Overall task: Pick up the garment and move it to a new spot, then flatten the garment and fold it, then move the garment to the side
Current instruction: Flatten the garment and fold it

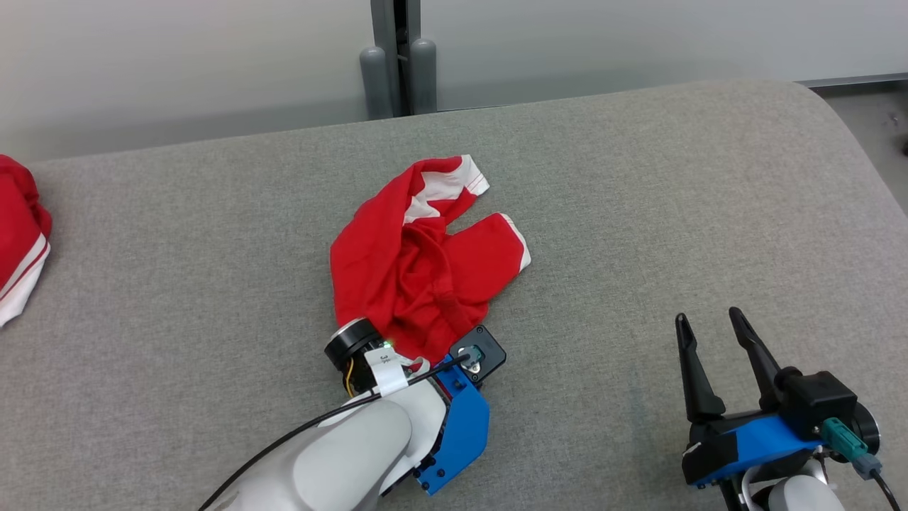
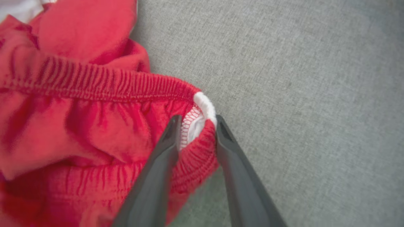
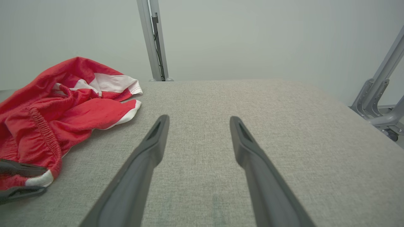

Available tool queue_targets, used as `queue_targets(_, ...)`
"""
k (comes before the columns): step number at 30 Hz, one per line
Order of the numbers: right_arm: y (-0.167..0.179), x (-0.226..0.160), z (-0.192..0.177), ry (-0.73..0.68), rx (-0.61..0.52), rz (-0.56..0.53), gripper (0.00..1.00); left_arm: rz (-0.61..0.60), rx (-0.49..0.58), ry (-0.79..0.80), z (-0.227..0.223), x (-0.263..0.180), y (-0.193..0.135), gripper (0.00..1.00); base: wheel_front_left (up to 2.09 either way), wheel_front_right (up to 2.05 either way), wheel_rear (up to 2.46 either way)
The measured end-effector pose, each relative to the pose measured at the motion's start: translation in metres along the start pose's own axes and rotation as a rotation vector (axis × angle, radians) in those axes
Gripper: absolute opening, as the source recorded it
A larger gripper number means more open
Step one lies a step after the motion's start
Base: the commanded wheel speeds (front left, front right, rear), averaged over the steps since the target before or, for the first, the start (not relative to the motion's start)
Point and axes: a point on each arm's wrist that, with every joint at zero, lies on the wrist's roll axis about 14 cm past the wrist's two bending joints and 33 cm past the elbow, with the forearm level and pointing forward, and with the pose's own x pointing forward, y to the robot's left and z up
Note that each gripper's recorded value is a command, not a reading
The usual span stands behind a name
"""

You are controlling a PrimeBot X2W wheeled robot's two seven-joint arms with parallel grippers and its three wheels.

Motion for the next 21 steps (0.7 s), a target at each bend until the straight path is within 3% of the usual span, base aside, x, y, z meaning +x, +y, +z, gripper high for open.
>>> queue_targets(2,0.001,0.001,0.000,0.000,0.002,0.002,1.00,-0.005,0.008,0.016,-0.004,-0.001,0.000,0.00,0.00,0.00,0.00)
queue_targets(10,0.009,0.006,0.004,-0.014,0.010,0.025,1.00,0.036,0.017,-0.096,0.014,-0.011,0.013,0.00,0.00,0.00,0.00)
queue_targets(21,0.010,0.006,0.010,-0.033,0.012,0.029,1.00,0.192,0.150,-0.665,0.160,-0.075,0.032,0.00,0.00,0.00,0.00)
